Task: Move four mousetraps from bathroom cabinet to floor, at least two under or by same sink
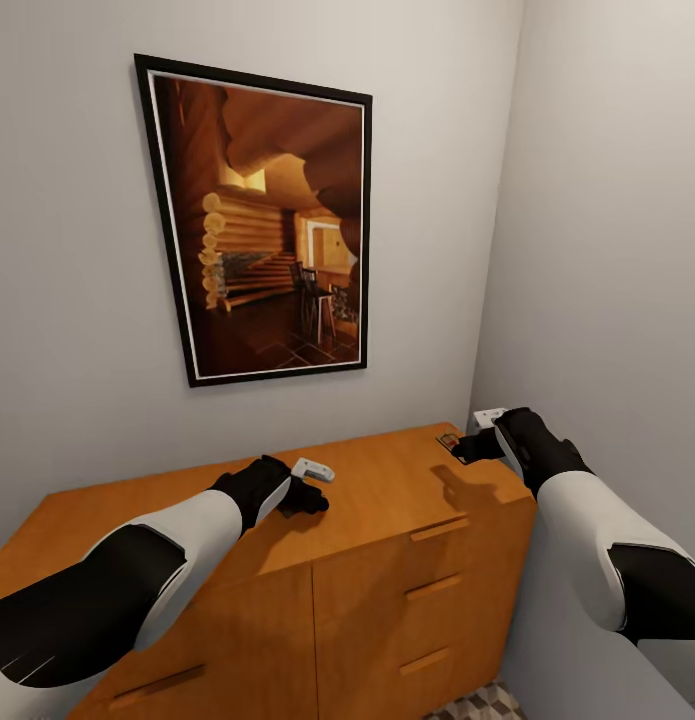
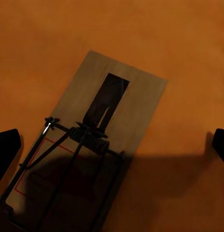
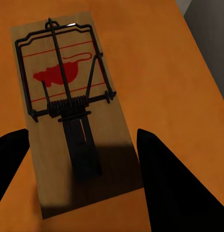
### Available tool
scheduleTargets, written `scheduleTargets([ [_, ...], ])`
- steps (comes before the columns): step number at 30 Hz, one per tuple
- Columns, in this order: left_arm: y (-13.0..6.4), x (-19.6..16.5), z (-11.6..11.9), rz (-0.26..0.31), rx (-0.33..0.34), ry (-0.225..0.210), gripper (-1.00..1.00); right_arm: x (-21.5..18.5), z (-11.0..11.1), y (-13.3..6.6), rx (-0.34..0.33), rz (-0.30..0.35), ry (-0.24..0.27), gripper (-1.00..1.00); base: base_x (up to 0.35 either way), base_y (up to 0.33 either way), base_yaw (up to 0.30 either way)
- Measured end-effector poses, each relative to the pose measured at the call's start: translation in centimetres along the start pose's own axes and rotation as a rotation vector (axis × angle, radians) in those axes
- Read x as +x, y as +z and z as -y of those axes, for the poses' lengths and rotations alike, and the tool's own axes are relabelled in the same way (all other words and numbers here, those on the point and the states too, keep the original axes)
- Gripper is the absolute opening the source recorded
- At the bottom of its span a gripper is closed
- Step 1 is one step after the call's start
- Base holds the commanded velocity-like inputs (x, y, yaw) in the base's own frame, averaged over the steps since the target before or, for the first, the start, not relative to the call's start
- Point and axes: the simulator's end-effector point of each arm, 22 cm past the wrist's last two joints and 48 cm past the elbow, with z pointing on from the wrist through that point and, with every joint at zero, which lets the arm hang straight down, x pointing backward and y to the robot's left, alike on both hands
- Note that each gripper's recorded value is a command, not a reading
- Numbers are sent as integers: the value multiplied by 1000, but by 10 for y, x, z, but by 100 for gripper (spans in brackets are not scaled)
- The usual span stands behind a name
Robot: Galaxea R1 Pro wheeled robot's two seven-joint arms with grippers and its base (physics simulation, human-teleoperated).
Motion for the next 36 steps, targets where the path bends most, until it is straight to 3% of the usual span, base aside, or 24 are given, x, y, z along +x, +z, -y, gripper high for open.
scheduleTargets([
  [29, 0, -1, 0, 1, -1, 15, 100, 0, 0, 0, 0, 0, 0, -100, 0, 0, 0],
  [30, 0, -1, 0, 2, -1, 16, -100, 1, 0, 1, -1, -2, 0, -100, 0, 0, 0],
  [31, 1, 1, 3, 0, 17, -18, -100, 2, 0, 1, -1, -4, 0, -100, 0, 0, 0],
  [34, 1, 1, 4, -1, 17, -16, -100, 5, -1, 2, -2, -11, 1, -100, 0, 0, 0],
  [36, 0, 0, 1, 0, 2, 10, -100, 5, -1, 3, -3, -12, 1, -100, 0, 0, 0],
])
